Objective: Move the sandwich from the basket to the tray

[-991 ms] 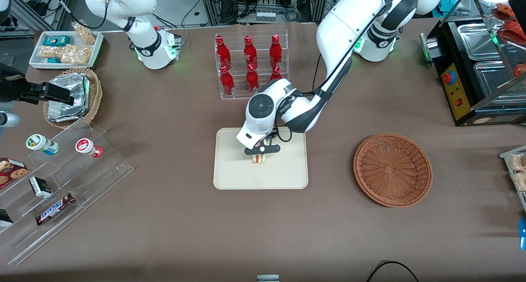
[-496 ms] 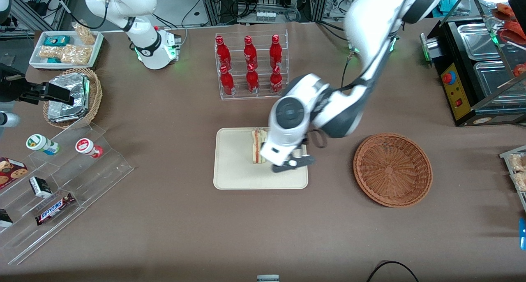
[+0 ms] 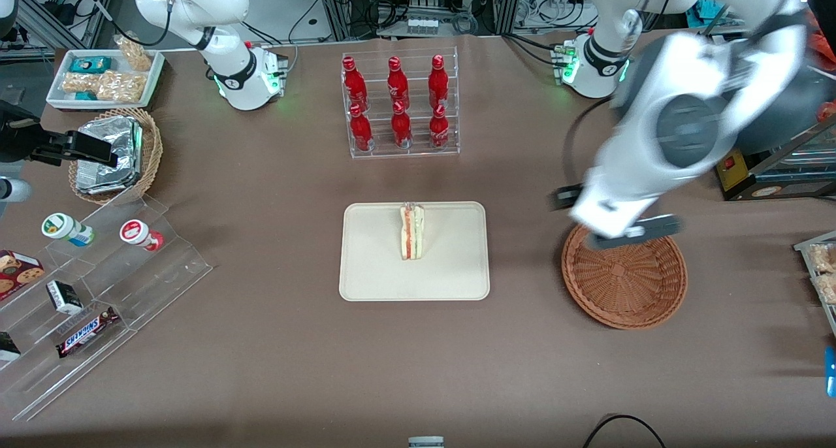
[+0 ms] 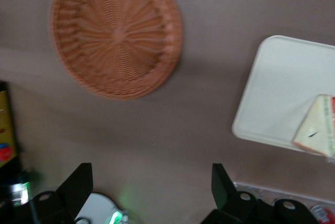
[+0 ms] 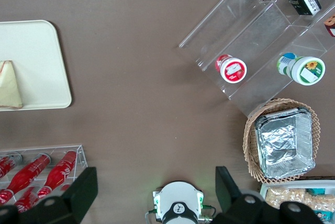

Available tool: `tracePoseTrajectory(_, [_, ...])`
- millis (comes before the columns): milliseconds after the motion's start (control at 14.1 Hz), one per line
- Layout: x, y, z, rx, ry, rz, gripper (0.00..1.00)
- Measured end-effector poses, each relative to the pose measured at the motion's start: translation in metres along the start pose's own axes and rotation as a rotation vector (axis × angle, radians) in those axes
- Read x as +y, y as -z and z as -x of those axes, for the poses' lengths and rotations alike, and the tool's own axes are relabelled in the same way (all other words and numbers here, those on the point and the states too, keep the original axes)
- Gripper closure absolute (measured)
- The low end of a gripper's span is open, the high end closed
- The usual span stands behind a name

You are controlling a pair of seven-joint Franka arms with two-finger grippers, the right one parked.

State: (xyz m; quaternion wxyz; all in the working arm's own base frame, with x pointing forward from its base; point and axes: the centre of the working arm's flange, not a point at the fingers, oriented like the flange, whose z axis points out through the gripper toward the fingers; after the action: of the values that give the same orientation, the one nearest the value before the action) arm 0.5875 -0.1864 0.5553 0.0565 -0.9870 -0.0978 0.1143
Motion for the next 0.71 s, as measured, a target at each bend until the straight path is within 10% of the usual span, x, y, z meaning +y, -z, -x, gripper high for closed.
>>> tracePoseTrajectory(425, [-0.238, 0.056, 0.009, -0.023, -0.089, 0.05, 0.0])
tracePoseTrajectory(708, [-0.256, 0.061, 0.019, -0.023, -0.115, 0.024, 0.0])
